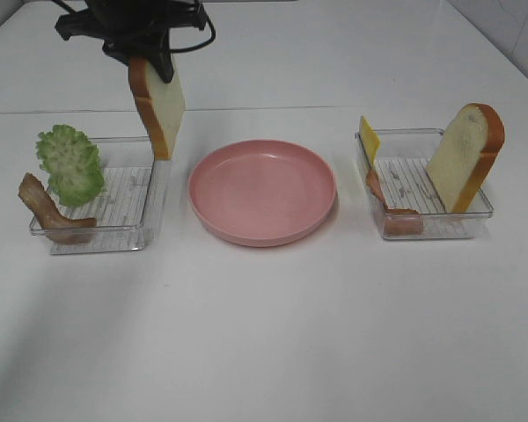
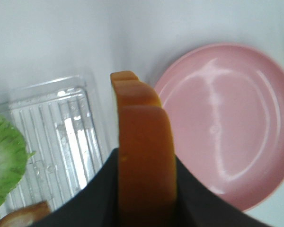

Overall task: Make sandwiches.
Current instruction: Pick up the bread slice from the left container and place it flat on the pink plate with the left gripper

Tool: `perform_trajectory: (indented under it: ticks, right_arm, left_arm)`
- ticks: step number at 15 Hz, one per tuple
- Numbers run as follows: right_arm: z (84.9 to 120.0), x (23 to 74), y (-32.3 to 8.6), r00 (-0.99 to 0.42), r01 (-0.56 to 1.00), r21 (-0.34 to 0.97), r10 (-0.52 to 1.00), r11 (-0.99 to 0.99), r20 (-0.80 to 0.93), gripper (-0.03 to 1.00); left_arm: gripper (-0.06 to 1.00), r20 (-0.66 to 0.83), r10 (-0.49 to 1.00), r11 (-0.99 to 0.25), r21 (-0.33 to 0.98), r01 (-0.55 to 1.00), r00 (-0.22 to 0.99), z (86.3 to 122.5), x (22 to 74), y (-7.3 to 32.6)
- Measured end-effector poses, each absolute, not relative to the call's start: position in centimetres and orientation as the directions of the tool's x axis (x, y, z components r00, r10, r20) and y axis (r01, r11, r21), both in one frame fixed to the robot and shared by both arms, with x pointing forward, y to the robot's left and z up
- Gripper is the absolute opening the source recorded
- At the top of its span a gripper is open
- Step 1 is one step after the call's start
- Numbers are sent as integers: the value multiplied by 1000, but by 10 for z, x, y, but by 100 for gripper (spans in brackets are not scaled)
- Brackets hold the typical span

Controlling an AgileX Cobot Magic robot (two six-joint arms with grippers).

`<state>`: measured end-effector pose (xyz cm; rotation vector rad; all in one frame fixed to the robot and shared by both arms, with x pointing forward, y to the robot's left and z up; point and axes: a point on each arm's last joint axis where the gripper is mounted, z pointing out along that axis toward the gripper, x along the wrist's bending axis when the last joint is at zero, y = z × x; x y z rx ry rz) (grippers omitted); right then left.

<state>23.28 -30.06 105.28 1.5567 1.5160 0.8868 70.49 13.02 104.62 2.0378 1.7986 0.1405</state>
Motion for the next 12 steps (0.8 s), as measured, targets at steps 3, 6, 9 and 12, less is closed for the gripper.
perform_trajectory:
  ticks: [3, 6, 9, 12]
  right_arm:
    - [1053, 233, -301, 48, 459, 888, 998, 9, -35, 78]
    - [1053, 233, -301, 48, 459, 888, 998, 9, -35, 78]
    - [1053, 233, -301, 48, 459, 888, 998, 9, -35, 78]
    - [1053, 233, -301, 48, 459, 888, 998, 9, -35, 78]
  left_arm:
    - [22, -304, 918, -112, 419, 901, 256, 1066, 703, 118]
    - [22, -413, 839, -170, 421, 891, 355, 1063, 700, 105]
    - [22, -516, 777, -182, 364, 914, 361, 1032, 707, 91]
    - [22, -634, 719, -162, 246, 956, 285, 980, 716, 78]
